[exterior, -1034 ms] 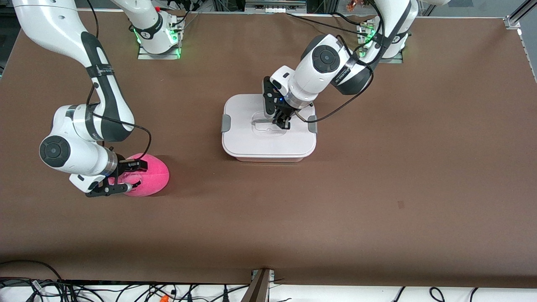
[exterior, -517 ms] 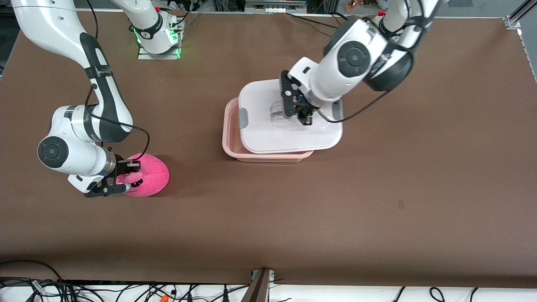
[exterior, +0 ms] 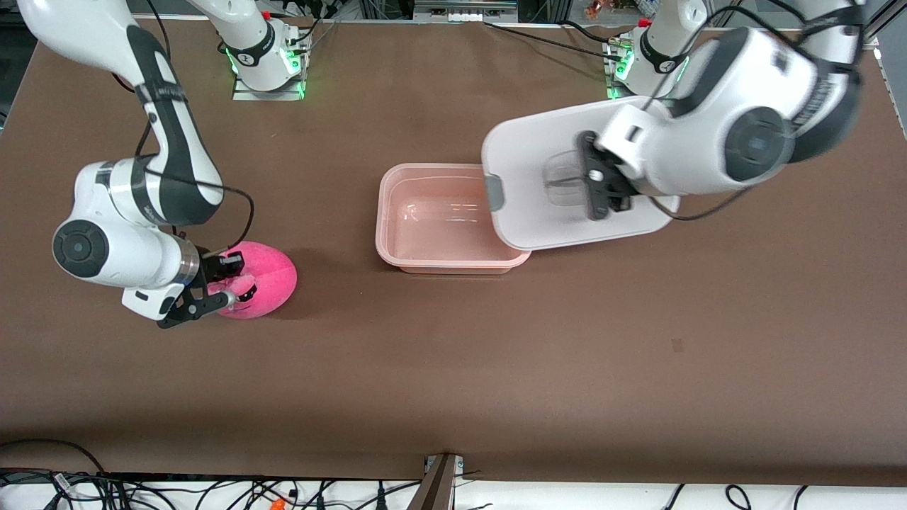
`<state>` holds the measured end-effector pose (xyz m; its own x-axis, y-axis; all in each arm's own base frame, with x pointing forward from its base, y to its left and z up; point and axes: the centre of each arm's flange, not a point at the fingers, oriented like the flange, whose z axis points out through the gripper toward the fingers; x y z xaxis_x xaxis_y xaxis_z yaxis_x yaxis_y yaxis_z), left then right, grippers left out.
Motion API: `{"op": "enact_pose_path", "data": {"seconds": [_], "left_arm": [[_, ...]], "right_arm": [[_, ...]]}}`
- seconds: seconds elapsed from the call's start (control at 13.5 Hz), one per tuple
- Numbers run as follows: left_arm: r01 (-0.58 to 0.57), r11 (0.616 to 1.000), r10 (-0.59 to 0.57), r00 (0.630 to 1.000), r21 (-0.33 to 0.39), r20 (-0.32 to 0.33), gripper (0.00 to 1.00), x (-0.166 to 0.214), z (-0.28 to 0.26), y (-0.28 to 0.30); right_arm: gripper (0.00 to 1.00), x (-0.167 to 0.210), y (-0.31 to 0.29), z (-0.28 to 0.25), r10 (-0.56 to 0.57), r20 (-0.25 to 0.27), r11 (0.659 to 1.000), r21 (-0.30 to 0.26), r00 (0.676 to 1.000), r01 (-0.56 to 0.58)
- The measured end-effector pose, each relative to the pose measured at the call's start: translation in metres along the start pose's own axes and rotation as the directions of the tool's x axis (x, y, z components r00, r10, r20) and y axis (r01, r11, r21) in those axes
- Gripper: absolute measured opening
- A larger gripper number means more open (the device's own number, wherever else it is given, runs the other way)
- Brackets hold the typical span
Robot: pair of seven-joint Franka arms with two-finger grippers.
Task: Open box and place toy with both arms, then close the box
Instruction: 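Lift the lid aside with the left gripper while the right gripper carries the toy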
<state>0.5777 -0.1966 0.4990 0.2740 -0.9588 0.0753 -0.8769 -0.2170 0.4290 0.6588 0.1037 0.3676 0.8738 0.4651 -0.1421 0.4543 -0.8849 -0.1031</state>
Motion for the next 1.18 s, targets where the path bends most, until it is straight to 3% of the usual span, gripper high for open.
{"op": "enact_pose_path", "data": {"seconds": [0.15,0.3,0.52,0.66,0.81,1.18], "left_arm": [[0.001,1.0,0.0,1.0,0.013,-0.03,0.07,-0.061,-0.025,-0.028],[-0.016,0.999,0.017,1.0,0.038,-0.025,0.07,-0.117,-0.042,-0.049],[-0.067,0.996,0.065,0.997,0.06,0.027,0.07,-0.169,-0.049,-0.066],[-0.112,0.992,0.108,0.992,0.062,0.065,0.07,-0.175,-0.05,-0.067],[-0.133,0.99,0.129,0.989,0.05,0.079,0.07,-0.17,-0.049,-0.064],[-0.15,0.988,0.153,0.984,-0.036,0.092,0.07,-0.159,-0.027,-0.069]], "right_arm": [[0.08,0.001,-0.036,-0.03,-0.146,0.02,0.989,0.023,0.989,0.146],[0.08,0.008,-0.078,-0.045,-0.308,0.018,0.951,0.024,0.951,0.308],[0.08,0.022,-0.182,-0.064,-0.532,0.059,0.841,-0.083,0.845,0.535],[0.08,0.022,-0.261,-0.082,-0.633,0.065,0.761,-0.126,0.771,0.636],[0.08,0.016,-0.332,-0.079,-0.687,0.074,0.709,-0.147,0.723,0.69],[0.08,0.009,-0.421,-0.032,-0.765,0.18,0.587,-0.199,0.618,0.785]]}}
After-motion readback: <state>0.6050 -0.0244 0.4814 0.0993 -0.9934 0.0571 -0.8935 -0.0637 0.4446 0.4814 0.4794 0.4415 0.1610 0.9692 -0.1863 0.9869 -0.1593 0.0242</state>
